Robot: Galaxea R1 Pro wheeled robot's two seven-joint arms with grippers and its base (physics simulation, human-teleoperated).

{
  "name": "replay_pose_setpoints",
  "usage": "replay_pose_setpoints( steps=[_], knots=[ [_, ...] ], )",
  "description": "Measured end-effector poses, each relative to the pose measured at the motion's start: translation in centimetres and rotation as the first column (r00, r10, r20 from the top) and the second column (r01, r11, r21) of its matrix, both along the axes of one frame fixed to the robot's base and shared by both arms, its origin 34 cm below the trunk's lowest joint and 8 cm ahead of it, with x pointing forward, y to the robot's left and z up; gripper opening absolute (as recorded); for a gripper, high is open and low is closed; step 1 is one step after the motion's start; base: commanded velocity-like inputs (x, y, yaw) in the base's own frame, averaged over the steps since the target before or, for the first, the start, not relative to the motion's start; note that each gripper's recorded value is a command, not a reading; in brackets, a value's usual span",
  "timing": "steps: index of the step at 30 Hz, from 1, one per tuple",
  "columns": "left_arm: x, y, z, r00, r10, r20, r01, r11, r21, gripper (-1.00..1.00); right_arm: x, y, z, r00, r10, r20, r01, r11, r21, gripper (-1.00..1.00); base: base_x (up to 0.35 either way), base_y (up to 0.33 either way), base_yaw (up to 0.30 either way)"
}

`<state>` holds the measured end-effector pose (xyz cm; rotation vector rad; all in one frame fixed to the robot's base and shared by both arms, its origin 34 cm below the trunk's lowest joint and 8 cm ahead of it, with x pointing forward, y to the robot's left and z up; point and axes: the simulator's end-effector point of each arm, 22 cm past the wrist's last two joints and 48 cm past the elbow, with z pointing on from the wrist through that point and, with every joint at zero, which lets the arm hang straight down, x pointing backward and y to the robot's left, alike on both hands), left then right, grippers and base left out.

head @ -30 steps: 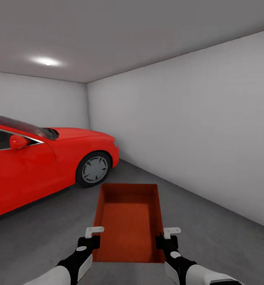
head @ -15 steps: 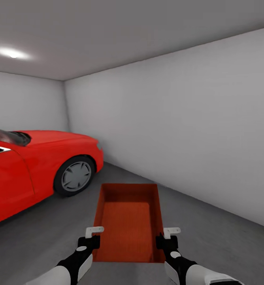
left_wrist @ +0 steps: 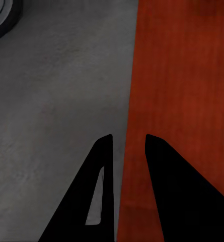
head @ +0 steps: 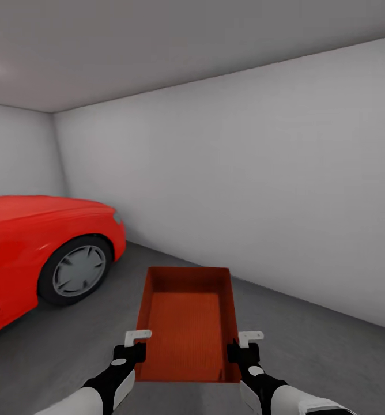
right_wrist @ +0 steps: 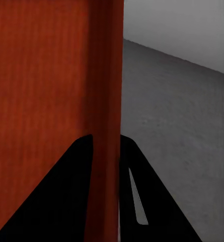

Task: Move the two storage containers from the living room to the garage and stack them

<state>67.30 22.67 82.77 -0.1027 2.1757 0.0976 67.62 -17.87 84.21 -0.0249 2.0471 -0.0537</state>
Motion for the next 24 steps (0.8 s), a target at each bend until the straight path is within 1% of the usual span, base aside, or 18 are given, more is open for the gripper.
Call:
replay_pose_setpoints(
  steps=[24],
  knots=[
    [0.00,0.00,0.00,1.000,0.000,0.000,0.000,1.000,0.000,-1.00,-0.01,0.00,-0.01,1.000,0.000,0.000,0.000,1.000,0.000,-1.00,0.320,0.130,-0.282]
  ],
)
